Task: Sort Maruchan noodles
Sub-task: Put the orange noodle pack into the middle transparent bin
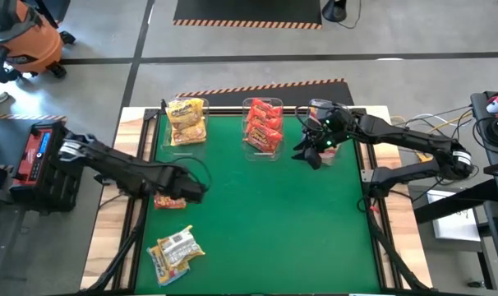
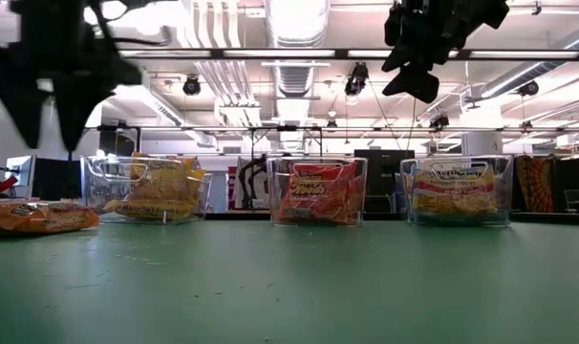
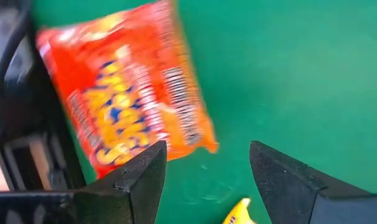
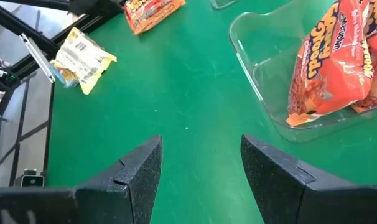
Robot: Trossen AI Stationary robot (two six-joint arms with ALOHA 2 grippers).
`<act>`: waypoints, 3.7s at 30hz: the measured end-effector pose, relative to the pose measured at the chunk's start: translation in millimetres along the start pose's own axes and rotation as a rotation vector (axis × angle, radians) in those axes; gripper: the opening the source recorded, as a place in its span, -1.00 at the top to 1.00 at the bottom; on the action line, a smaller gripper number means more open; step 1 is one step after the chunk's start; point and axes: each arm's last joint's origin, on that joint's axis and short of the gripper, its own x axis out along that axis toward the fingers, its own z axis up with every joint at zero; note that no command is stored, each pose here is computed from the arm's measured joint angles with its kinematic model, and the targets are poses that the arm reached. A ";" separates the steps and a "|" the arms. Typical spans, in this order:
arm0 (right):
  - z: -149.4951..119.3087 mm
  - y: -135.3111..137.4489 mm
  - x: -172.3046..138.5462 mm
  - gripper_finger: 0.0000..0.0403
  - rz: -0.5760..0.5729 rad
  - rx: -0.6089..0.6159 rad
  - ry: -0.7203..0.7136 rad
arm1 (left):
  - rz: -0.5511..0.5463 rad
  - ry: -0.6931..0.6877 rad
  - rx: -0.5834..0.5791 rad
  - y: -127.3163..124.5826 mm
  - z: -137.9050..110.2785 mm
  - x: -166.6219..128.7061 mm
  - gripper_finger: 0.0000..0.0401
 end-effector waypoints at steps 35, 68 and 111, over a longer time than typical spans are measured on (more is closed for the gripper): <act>-3.5 -11.8 34.8 -0.02 -0.007 0.001 0.117 | -0.087 0.000 -0.009 29.9 -8.8 61.3 -0.06; -3.5 -11.8 34.8 -0.02 -0.007 0.002 0.118 | -0.140 -0.096 0.159 -50.9 -18.4 64.2 -0.06; -4.0 -11.9 34.7 -0.02 -0.009 0.016 0.122 | -0.221 -0.098 -0.116 -109.2 -21.4 58.9 -0.03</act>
